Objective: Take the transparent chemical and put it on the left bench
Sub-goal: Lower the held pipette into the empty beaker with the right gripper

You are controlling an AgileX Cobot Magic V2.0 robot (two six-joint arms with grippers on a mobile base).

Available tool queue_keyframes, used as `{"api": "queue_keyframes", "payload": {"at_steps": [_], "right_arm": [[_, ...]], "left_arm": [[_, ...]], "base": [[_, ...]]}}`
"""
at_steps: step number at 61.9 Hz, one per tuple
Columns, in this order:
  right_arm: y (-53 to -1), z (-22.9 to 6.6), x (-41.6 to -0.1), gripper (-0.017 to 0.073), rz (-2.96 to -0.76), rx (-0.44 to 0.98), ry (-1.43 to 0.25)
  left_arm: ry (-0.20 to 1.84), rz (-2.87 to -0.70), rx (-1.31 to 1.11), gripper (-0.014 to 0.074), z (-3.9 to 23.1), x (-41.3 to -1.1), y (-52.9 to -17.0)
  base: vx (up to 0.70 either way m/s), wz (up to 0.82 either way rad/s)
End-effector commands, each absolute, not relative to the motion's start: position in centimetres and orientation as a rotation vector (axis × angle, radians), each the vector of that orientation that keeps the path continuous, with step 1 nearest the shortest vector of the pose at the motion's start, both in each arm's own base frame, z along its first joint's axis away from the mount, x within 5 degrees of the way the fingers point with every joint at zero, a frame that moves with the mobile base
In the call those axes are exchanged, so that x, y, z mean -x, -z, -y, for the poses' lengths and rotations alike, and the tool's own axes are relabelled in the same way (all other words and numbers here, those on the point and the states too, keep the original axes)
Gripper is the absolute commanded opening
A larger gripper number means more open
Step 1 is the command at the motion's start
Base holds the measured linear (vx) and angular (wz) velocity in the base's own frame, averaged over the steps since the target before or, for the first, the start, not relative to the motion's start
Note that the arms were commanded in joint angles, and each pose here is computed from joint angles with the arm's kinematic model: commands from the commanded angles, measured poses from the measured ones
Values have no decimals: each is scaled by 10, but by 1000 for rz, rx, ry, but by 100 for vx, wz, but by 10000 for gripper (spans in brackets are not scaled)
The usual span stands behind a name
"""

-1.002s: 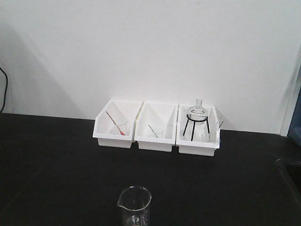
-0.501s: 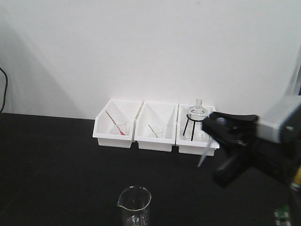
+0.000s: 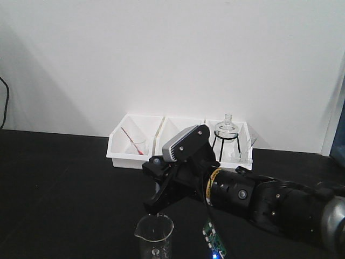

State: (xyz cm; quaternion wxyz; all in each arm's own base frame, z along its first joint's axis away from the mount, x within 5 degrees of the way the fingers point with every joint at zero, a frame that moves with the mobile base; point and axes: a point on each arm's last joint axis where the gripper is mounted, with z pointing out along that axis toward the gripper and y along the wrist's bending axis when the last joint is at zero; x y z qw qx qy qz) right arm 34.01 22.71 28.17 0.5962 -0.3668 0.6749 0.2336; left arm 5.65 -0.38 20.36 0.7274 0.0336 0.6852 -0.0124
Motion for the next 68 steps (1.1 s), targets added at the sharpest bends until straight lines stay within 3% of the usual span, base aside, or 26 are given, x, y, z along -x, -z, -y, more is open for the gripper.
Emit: {"api": "queue_keyframes", "payload": {"at_steps": [1,13,22,34,46,56,68], "right_arm": [[-306,-234,-336,0,-1470,824,-604],[-275,-241,-345,24,-1572,843,-578],[-255,-244,-351,94,-1624,853,-574],[-242,-246,-354,283,-1665,854,-565],[-242,-241,-359,496,-1764,682,-614],[-265,-232,-347,523,-1756,640,-633],[-315,-193,-292,523,-1692,698,-473]], "left_arm": [[35,-1429,-64,-3,4,-55,-206],[35,-1429,-64,-3,4,-55,-206],[35,-1429,-64,-3,4,-55,-206],[35,-1429,-64,-3,4,-55,-206],[35,-1429,-64,-3,4,-55,-206],[35,-1429,-64,-3,4,-55,-206],[35,-1429,-64,-3,4,-55,-206]], "base": [[0,0],[0,0],[0,0],[0,0],[0,0],[0,0],[0,0]]}}
